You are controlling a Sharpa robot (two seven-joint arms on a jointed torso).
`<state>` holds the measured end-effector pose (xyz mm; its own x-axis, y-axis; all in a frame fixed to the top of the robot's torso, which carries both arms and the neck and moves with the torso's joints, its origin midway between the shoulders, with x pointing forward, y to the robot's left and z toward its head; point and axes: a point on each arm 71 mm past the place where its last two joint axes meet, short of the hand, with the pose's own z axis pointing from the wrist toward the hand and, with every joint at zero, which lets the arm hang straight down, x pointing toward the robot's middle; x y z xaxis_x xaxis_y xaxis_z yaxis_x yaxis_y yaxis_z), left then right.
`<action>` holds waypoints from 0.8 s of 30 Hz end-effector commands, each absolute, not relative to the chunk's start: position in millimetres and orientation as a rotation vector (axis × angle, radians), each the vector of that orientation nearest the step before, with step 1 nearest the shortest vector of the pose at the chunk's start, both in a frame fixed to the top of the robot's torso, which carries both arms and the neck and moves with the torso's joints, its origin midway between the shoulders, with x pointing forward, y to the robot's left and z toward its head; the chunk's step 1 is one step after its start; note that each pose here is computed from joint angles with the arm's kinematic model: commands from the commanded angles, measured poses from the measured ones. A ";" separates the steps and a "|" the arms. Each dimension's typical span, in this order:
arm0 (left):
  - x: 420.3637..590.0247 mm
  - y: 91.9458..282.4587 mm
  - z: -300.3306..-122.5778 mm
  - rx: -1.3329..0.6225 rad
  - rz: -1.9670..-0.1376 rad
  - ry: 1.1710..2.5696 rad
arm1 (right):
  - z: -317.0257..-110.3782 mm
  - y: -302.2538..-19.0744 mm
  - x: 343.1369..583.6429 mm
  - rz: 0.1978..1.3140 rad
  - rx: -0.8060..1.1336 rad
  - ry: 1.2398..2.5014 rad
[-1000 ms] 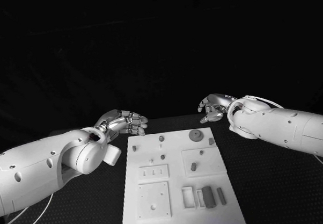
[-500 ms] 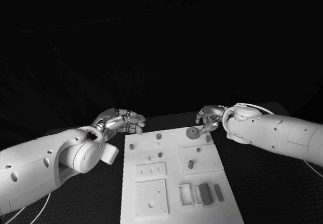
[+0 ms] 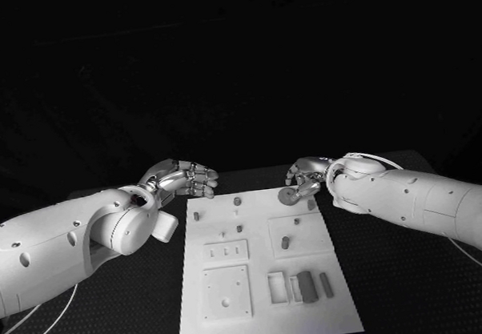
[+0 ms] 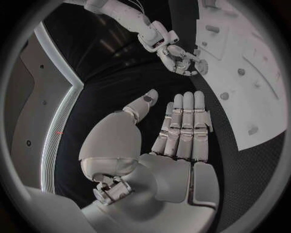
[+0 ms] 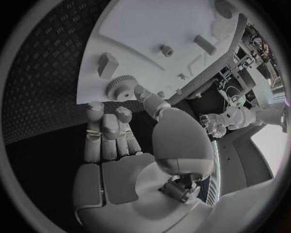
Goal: Assemble the parts on the task board
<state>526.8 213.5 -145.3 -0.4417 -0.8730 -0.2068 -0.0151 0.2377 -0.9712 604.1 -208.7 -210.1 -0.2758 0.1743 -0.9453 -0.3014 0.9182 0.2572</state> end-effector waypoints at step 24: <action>525.4 211.7 -144.9 -0.820 -1.327 1.701 | -222.5 -206.7 603.0 0.455 -0.105 1.839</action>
<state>526.3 214.6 -145.7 -0.4441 -0.8720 -0.2059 -0.0190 0.2389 -0.9709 604.4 -209.5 -219.3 -0.2936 0.1709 -0.9405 -0.2873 0.9226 0.2574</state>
